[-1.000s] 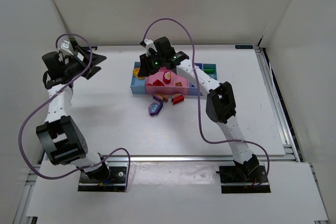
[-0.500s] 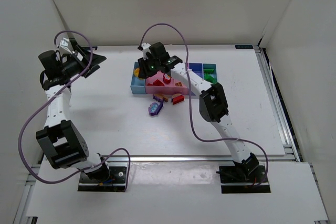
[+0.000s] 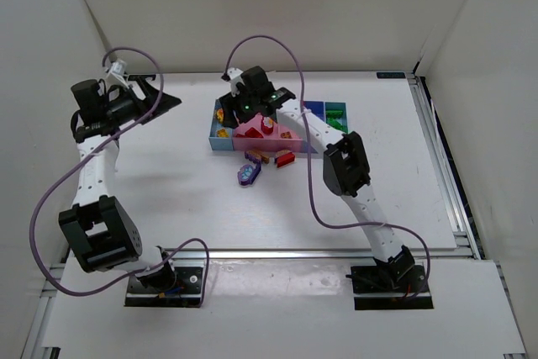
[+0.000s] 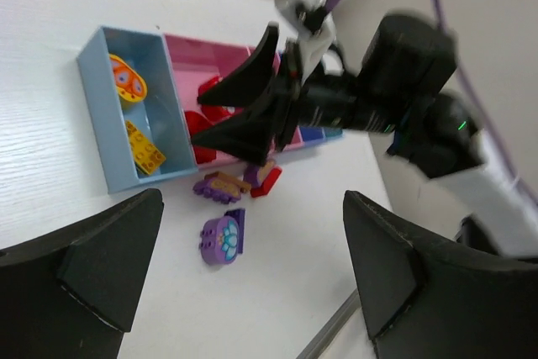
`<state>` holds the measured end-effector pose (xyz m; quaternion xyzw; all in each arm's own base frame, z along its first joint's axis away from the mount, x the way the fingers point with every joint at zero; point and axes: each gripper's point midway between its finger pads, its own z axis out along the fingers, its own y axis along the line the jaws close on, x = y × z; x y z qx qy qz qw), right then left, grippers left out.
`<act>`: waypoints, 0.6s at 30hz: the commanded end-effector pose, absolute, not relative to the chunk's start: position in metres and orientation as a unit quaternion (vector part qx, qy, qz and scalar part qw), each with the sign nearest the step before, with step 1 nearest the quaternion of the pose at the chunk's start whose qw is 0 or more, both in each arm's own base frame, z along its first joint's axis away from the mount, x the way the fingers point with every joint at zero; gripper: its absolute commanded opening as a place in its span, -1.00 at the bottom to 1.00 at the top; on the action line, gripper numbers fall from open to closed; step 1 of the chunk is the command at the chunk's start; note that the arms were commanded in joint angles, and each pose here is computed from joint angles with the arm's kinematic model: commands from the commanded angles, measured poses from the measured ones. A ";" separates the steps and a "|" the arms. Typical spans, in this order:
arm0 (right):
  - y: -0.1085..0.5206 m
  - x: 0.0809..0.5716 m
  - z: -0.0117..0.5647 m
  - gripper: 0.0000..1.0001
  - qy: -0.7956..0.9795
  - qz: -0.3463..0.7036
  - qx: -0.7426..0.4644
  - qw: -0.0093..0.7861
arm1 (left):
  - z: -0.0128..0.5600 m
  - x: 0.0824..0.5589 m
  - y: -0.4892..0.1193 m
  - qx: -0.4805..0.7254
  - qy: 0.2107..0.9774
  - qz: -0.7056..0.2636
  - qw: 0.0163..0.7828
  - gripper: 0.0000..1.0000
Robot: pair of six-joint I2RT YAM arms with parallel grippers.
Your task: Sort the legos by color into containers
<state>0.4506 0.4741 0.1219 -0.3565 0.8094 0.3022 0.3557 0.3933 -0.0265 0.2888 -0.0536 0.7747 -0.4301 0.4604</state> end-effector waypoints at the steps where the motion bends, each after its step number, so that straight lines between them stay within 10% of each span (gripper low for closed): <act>1: 0.435 0.461 0.234 0.33 0.765 0.291 -0.366 0.443 | 0.306 0.368 -0.057 0.074 0.771 -0.415 0.478 0.96; 14: 0.246 0.420 0.284 0.31 0.777 0.186 -0.381 0.466 | 0.215 0.301 -0.141 0.300 0.806 -0.361 0.361 0.37; 18: 0.226 0.411 0.272 0.31 0.791 0.177 -0.368 0.455 | 0.190 0.280 -0.159 0.388 0.794 -0.344 0.317 0.54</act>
